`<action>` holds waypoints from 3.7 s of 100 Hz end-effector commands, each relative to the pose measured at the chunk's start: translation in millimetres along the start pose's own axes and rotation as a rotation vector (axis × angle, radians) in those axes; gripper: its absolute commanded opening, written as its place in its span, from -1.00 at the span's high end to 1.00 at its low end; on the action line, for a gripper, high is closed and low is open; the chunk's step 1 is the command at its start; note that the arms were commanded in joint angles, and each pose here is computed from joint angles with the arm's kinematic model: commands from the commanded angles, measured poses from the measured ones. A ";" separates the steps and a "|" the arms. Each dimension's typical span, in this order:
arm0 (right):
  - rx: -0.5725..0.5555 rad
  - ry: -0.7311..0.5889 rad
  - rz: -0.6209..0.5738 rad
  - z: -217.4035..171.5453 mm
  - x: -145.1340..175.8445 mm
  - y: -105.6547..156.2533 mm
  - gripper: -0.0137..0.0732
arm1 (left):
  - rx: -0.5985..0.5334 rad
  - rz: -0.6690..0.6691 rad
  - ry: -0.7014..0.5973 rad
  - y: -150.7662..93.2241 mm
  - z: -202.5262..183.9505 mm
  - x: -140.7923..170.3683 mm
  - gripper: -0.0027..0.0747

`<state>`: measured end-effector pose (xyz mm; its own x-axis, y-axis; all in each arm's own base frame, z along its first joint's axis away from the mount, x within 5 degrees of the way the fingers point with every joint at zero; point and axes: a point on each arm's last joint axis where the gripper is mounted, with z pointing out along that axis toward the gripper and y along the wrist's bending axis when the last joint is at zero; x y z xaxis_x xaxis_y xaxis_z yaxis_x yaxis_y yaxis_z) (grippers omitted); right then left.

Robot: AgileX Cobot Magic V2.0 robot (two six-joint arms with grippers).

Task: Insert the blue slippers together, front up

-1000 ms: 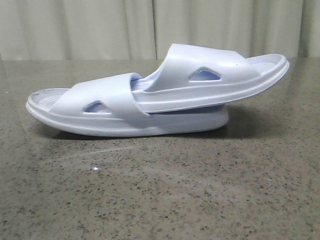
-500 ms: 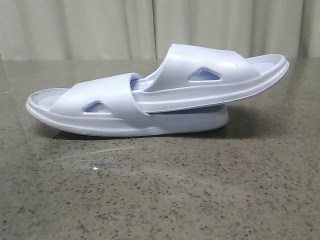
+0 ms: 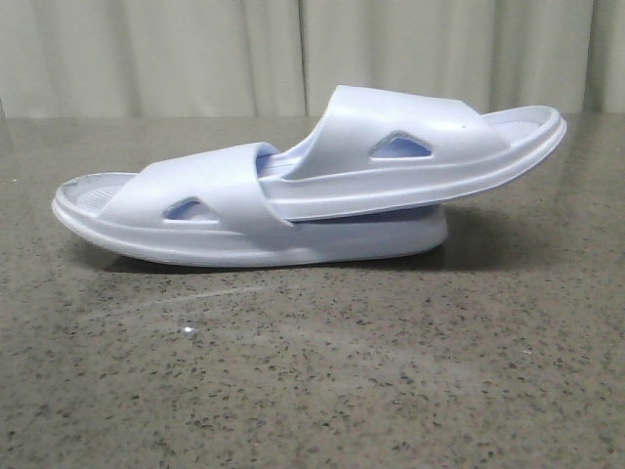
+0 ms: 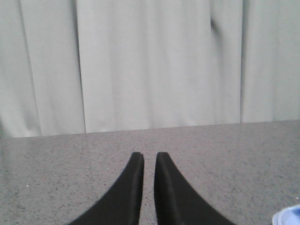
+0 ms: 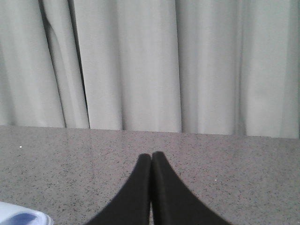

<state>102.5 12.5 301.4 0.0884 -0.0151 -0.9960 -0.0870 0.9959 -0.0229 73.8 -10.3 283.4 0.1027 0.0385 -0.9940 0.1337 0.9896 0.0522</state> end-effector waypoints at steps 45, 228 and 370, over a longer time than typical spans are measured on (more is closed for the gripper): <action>0.035 -0.047 -0.022 -0.2 -11.0 -3.4 0.93 | 0.013 -0.053 -0.016 -3.9 -25.6 59.3 0.89; -0.140 -0.049 -0.018 -2.2 8.2 15.8 0.93 | -0.027 -0.042 -0.013 -2.3 -27.7 69.5 0.89; 0.120 -0.023 0.116 -56.8 90.9 -7.9 0.93 | -0.027 -0.042 -0.013 -2.3 -27.7 69.5 0.89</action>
<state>56.1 -1.7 205.5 0.0360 0.1150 -0.9927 0.0252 0.9929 0.1159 55.9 -6.1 205.2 0.0071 0.0210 -0.9998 0.1106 0.9936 0.0217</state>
